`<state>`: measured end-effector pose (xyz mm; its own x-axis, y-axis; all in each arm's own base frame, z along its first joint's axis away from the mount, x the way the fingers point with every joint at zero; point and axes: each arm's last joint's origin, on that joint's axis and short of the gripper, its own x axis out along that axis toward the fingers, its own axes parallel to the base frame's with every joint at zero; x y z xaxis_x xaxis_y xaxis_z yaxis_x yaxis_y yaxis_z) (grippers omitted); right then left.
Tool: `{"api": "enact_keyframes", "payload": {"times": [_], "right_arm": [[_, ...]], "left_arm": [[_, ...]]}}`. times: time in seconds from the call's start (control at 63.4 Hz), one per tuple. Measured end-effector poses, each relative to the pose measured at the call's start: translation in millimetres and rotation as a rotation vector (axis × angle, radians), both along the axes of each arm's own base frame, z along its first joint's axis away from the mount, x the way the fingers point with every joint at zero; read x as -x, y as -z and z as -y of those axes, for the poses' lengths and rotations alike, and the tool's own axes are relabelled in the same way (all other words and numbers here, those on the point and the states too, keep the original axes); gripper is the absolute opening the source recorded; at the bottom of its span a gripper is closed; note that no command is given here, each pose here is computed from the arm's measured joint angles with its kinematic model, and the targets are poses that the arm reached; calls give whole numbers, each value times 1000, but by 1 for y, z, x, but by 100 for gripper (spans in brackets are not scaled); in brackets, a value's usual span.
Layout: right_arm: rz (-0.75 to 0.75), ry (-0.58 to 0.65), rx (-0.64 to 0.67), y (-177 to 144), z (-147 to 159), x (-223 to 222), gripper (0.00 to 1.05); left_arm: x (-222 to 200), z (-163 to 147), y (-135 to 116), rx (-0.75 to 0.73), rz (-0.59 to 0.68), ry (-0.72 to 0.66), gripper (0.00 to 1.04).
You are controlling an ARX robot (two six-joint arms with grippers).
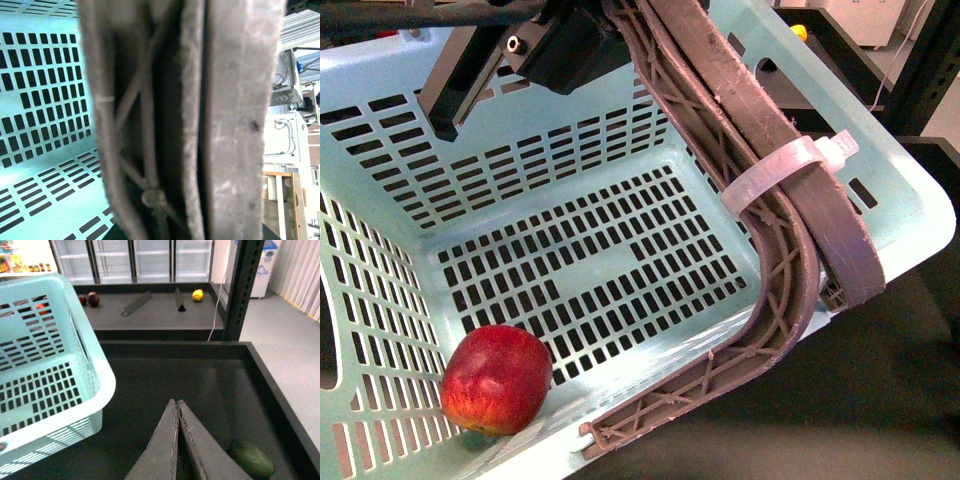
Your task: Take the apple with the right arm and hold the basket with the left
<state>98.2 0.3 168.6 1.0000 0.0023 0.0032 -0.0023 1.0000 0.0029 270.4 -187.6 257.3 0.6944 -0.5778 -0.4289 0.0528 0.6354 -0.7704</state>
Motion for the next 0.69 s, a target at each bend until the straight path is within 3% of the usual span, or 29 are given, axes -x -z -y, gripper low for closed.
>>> {"api": "enact_keyframes", "payload": {"times": [0.474,0.694], "right_arm": [[9,1,0,-1,0,1,2],[10,1,0,-1,0,1,37]], "left_arm": [[0,0,0,1,0,0,15],[0,0,0,0,0,-1,15]]}}
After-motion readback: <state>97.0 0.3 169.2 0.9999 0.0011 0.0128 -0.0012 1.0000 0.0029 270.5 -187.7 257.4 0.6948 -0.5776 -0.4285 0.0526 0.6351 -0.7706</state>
